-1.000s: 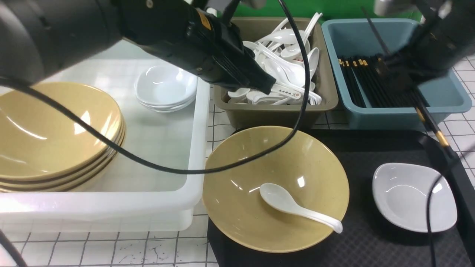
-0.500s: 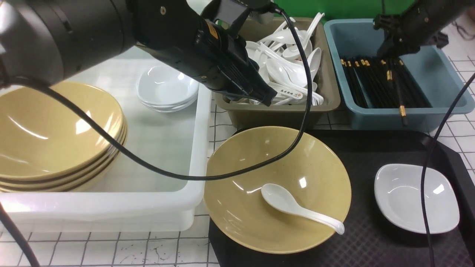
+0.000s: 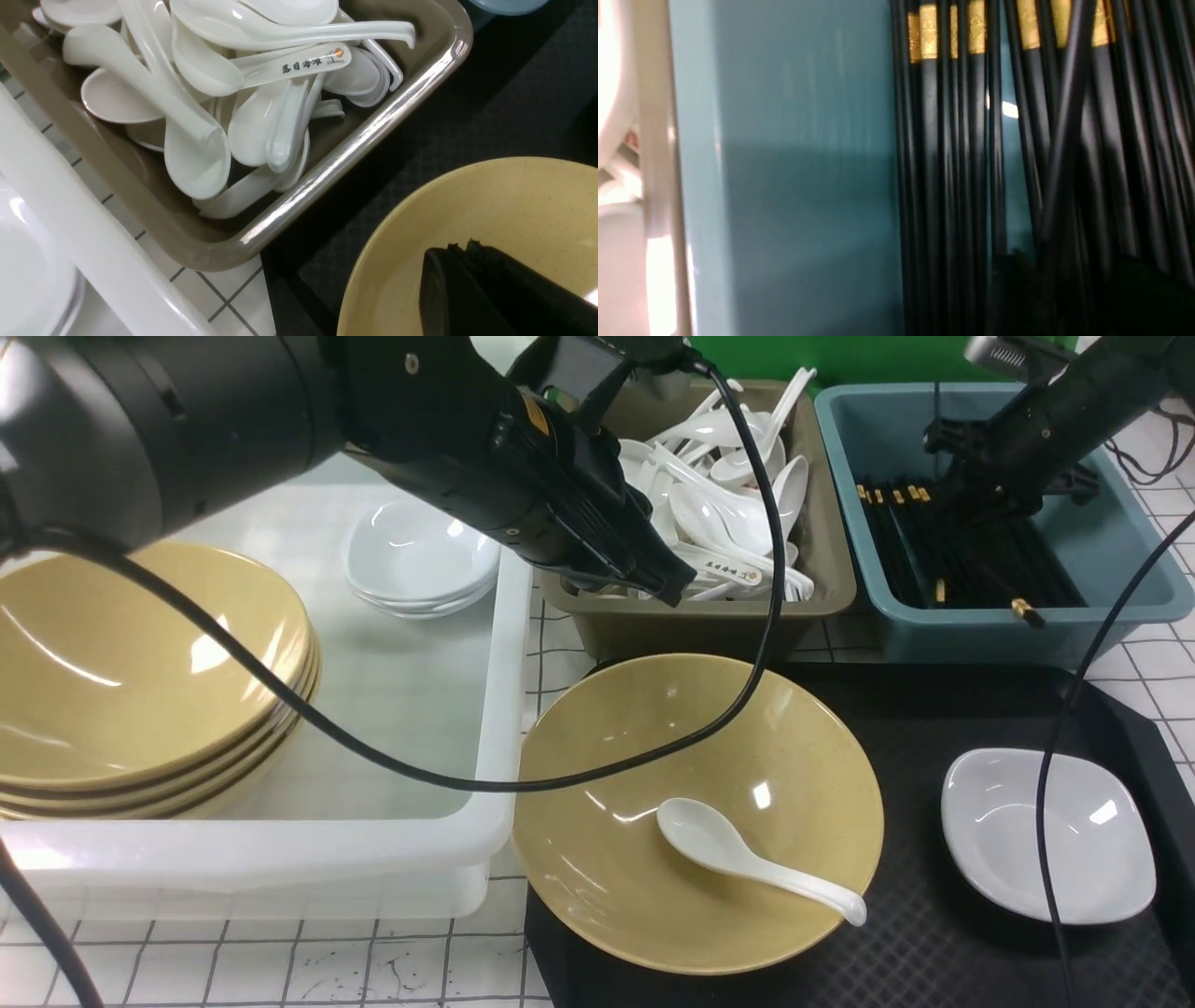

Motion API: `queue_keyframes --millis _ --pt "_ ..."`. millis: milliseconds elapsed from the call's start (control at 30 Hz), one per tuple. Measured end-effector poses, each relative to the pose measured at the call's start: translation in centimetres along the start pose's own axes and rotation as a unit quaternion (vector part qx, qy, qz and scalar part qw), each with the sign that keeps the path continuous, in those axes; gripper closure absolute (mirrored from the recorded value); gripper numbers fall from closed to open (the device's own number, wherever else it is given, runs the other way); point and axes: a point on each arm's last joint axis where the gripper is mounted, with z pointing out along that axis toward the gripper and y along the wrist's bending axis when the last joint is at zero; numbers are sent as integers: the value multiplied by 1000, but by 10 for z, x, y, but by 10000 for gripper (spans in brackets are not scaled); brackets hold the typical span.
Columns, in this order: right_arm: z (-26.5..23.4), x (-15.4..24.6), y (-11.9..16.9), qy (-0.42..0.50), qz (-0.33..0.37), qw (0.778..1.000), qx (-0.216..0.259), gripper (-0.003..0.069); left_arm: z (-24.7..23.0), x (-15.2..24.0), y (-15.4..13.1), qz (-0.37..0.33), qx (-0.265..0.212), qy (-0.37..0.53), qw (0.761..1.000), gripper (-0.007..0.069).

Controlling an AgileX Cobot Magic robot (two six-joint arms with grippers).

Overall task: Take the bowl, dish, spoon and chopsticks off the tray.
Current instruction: Use the right arm to put the chopsticks into the small storage box on the right, then use the right arm to grab the soup spoon in the middle

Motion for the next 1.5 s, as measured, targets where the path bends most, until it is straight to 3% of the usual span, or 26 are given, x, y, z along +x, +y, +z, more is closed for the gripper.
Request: queue_keyframes --millis 100,200,367,467,633,867,900,1000,1100,1333,1500 --pt "-16 -3 6 -15 -8 1000 -2 160 3 2 0 8 3 10 1000 631" --pt "-42 -7 15 -38 -28 999 -5 94 4 4 -1 8 6 20 1000 631" --pt "-98 -9 35 -87 -73 993 -7 78 4 4 -1 8 6 21 1000 631" --pt "-125 -2 41 -95 -101 990 13 106 4 4 -1 9 5 22 1000 631" --pt "-124 19 43 -52 -134 989 39 144 4 4 0 15 0 23 1000 631" --pt "-115 83 75 49 -230 972 30 316 -5 7 8 2 -11 34 999 631" --pt "-117 99 90 63 -258 964 21 378 -14 13 15 -12 -16 41 999 631" --pt "-127 135 117 83 -313 946 3 469 -36 32 27 -42 -25 56 997 631" --pt "-133 165 142 98 -361 927 -15 524 -55 55 32 -64 -24 76 995 631" --pt "-113 230 186 164 -456 873 -51 554 -72 105 12 -55 32 95 993 631" --pt "-97 260 204 201 -507 836 -61 532 -83 112 -1 -8 63 54 997 631"
